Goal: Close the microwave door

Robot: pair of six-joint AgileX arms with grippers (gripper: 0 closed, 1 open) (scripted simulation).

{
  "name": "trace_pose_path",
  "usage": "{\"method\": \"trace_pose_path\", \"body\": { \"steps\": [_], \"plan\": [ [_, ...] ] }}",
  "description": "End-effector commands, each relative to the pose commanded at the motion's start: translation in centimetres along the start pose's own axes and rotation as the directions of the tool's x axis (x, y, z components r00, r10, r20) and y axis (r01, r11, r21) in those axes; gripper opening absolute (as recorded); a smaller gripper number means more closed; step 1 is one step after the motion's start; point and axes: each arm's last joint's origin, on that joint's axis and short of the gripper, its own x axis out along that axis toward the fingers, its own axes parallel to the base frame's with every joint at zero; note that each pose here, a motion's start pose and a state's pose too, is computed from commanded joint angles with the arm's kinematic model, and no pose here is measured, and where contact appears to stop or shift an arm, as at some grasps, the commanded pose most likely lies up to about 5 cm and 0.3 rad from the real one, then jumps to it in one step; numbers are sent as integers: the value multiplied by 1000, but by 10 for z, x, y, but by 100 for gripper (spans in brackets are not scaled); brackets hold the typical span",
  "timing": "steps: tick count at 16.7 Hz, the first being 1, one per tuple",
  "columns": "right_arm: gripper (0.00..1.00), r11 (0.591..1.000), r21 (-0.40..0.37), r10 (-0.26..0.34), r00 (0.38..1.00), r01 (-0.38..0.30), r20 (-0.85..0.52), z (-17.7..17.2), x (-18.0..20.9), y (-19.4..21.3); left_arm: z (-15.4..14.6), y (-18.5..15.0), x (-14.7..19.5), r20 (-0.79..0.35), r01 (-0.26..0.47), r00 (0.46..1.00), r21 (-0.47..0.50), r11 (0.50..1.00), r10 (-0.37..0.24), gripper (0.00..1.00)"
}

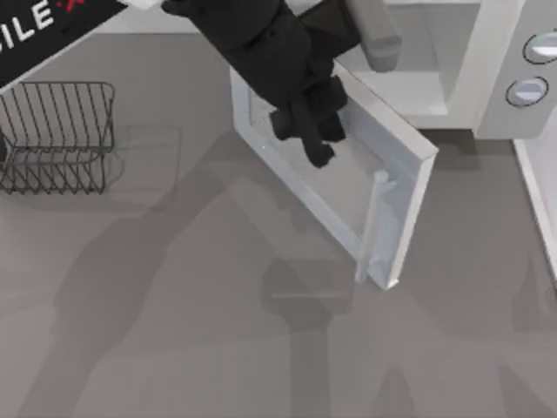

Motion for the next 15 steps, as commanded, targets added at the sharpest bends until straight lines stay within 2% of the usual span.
{"method": "trace_pose_path", "body": {
  "steps": [6, 11, 15],
  "plan": [
    [100, 1000, 0, 0, 1000, 0, 0, 0, 0, 0, 1, 0, -1, 1, 0, 1000, -5, 1000, 0, 0],
    [100, 1000, 0, 0, 1000, 0, 0, 0, 0, 0, 3, -4, 22, -59, 56, 996, -46, 997, -59, 0],
    [100, 1000, 0, 0, 1000, 0, 0, 0, 0, 0, 16, -4, 10, -3, 1, 1000, -6, 1000, -1, 0]
  ]
}}
